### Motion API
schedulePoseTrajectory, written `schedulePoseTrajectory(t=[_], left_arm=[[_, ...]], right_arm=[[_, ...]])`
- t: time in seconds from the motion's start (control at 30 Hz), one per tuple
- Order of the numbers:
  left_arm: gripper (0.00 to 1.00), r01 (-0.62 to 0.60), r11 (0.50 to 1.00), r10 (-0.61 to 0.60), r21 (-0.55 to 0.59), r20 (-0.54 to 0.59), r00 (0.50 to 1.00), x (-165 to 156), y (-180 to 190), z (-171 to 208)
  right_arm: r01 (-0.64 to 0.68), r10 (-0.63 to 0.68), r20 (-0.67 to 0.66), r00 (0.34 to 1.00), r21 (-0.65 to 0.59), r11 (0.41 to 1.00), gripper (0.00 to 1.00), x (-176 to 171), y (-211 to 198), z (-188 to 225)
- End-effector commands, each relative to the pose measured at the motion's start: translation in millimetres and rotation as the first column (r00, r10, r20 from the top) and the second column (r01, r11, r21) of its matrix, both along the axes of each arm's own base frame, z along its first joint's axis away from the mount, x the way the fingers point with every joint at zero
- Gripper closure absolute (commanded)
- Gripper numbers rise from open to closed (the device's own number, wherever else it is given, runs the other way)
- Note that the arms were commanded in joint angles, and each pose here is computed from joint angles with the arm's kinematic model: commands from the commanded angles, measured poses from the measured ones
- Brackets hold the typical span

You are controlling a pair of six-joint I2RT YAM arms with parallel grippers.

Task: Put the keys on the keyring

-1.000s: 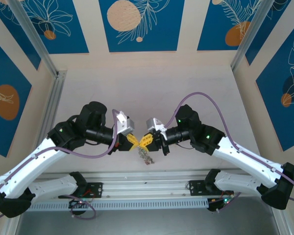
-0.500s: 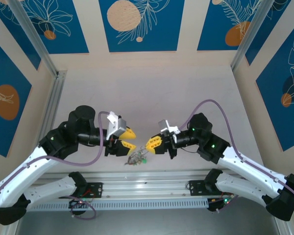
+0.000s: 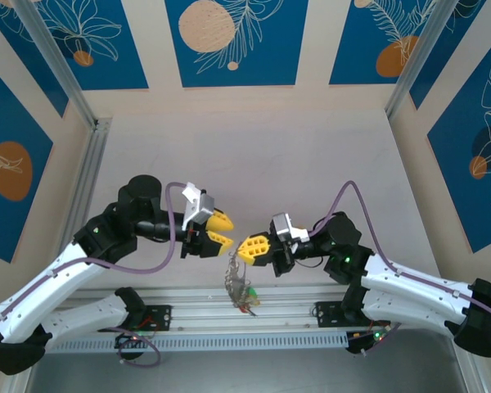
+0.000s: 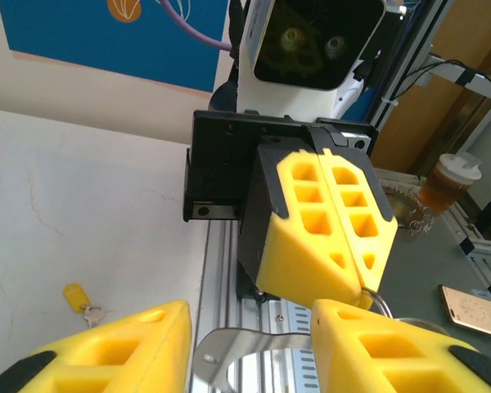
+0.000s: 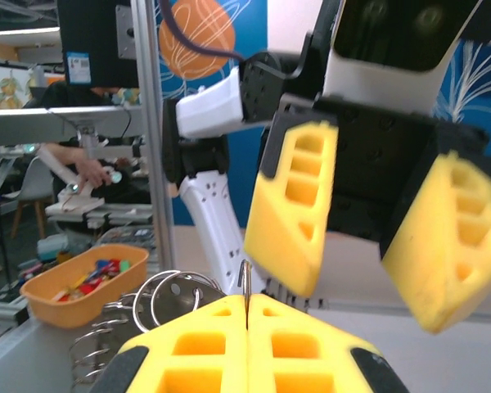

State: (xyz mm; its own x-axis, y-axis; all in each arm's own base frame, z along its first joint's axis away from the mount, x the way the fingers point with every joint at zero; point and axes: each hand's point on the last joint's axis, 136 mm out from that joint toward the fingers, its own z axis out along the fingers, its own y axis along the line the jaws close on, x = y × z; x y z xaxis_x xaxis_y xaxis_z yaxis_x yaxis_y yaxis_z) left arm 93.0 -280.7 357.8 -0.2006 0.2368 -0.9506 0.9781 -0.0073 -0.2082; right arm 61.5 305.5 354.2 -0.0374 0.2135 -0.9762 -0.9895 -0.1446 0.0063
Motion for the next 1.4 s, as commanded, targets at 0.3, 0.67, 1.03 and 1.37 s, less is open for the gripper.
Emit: schedulePoseTrajectory(t=[0.3,0.67,1.03,1.37], left_arm=[[0.56,0.021,0.998,-0.018,-0.064,0.034,0.999,-7.7,3.2,16.4],[0.56,0.020,0.993,-0.010,-0.119,0.081,0.997,-11.0,7.5,29.7],[0.59,0.059,0.988,-0.045,-0.140,0.098,0.994,-11.7,-3.3,37.8],[0.59,0.069,0.987,-0.051,-0.144,0.120,0.991,-11.6,-6.5,39.6]], right_arm=[[0.157,-0.169,0.037,0.985,0.210,0.965,1.00,19.9,-15.6,45.4],[0.173,-0.190,0.034,0.981,0.286,0.943,1.00,18.1,-28.3,66.1],[0.182,-0.192,0.017,0.981,0.259,0.949,1.00,20.6,-23.9,60.0],[0.193,-0.199,0.003,0.980,0.233,0.953,1.00,24.6,-20.2,53.1]])
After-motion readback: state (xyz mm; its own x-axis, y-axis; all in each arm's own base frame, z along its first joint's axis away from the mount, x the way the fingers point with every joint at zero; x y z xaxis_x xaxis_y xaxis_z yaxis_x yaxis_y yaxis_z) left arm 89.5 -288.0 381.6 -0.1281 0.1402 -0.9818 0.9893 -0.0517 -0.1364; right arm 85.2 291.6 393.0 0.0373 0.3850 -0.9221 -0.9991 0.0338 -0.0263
